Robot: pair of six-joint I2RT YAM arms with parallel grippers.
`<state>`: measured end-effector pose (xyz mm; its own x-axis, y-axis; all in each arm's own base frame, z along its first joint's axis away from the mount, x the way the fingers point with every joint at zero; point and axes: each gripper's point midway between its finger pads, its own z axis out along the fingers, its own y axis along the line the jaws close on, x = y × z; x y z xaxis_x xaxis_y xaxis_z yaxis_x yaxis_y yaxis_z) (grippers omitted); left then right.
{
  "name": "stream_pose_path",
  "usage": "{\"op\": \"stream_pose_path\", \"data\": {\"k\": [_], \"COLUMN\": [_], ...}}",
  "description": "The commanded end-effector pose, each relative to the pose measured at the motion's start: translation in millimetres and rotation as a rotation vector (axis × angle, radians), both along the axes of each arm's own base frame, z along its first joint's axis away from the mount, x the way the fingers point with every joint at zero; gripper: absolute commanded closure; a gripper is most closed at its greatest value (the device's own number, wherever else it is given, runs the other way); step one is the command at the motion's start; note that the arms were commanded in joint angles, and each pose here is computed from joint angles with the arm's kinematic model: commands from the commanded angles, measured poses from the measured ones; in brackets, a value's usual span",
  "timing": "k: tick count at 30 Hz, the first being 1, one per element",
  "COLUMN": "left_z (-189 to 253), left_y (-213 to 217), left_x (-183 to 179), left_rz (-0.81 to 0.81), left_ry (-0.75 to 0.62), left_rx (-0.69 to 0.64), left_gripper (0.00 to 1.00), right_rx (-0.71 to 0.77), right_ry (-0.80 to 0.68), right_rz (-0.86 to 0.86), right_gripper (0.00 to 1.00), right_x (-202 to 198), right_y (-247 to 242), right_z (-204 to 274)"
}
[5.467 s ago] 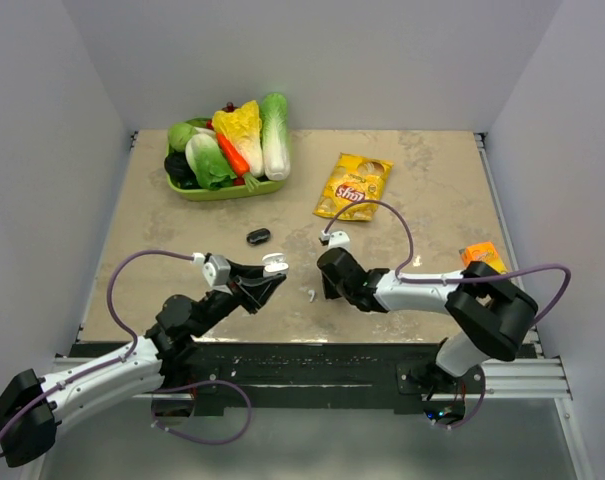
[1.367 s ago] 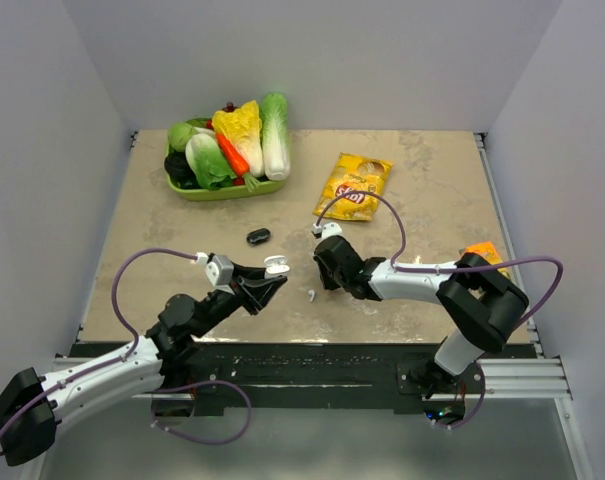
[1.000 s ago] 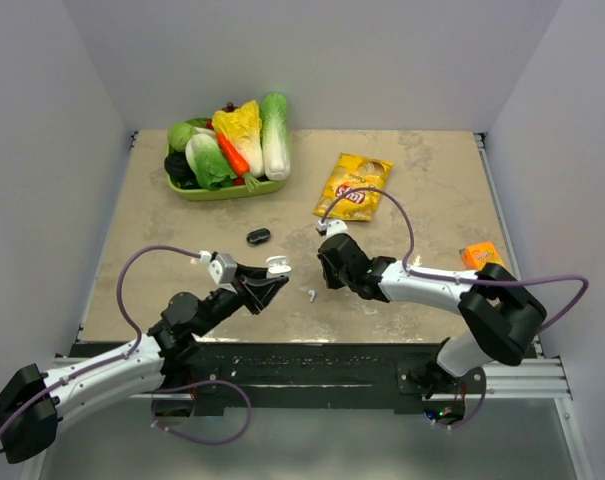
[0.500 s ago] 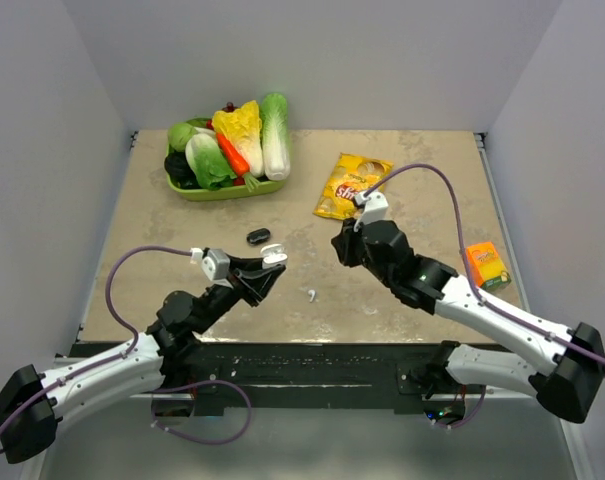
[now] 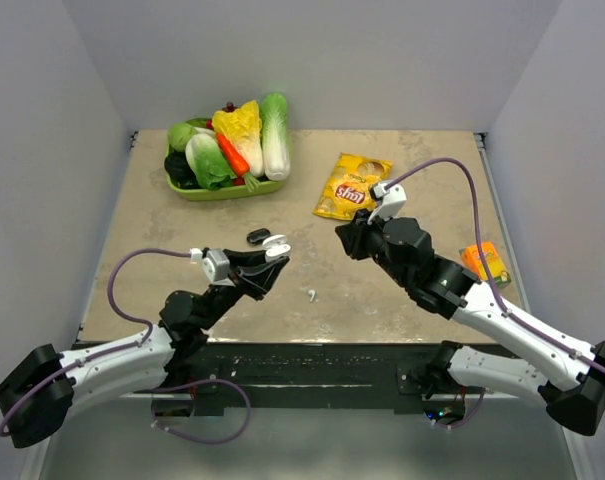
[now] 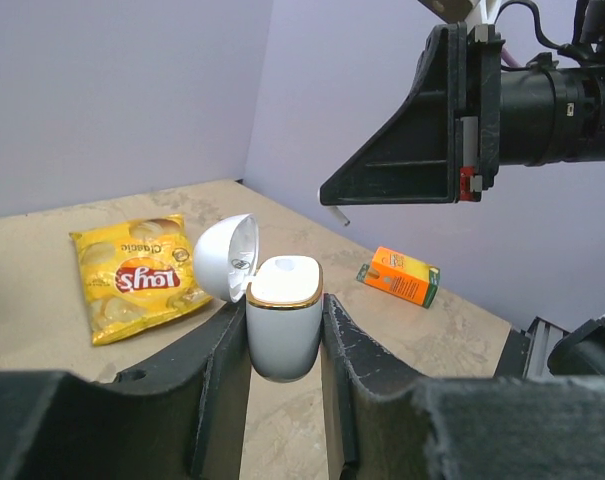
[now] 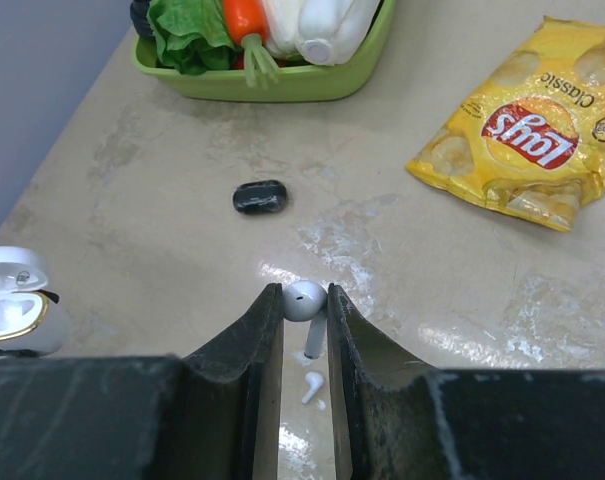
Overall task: Insert the wireless bluetooth earbuds into the charging case
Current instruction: Insert the right earbud into the right side groove of the charging case.
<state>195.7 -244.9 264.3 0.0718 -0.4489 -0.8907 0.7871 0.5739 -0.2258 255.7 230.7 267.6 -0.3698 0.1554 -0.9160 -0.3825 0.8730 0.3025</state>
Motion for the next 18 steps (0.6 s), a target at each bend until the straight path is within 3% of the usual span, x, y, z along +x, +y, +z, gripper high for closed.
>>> {"op": "stream_pose_path", "data": {"k": [1, 11, 18], "left_z": [27.1, 19.4, 13.1], "left_y": [0.3, 1.1, 5.2], "left_x": [-9.2, -13.1, -15.7], "left_rz": [-0.03, -0.052, -0.051], "left_ry": [-0.091, -0.049, -0.031], "left_rx": [-0.08, -0.095, -0.094], "left_gripper": [1.0, 1.0, 1.0], "right_rx": [0.094, 0.015, -0.008], "right_ry": [-0.017, 0.032, 0.063], "right_rz": [0.001, -0.2, -0.24], "right_gripper": [1.0, 1.0, 1.0], "right_x": [0.8, 26.6, 32.1], "right_y": [6.8, -10.0, -10.7], "right_z": [27.7, 11.7, -0.6]}}
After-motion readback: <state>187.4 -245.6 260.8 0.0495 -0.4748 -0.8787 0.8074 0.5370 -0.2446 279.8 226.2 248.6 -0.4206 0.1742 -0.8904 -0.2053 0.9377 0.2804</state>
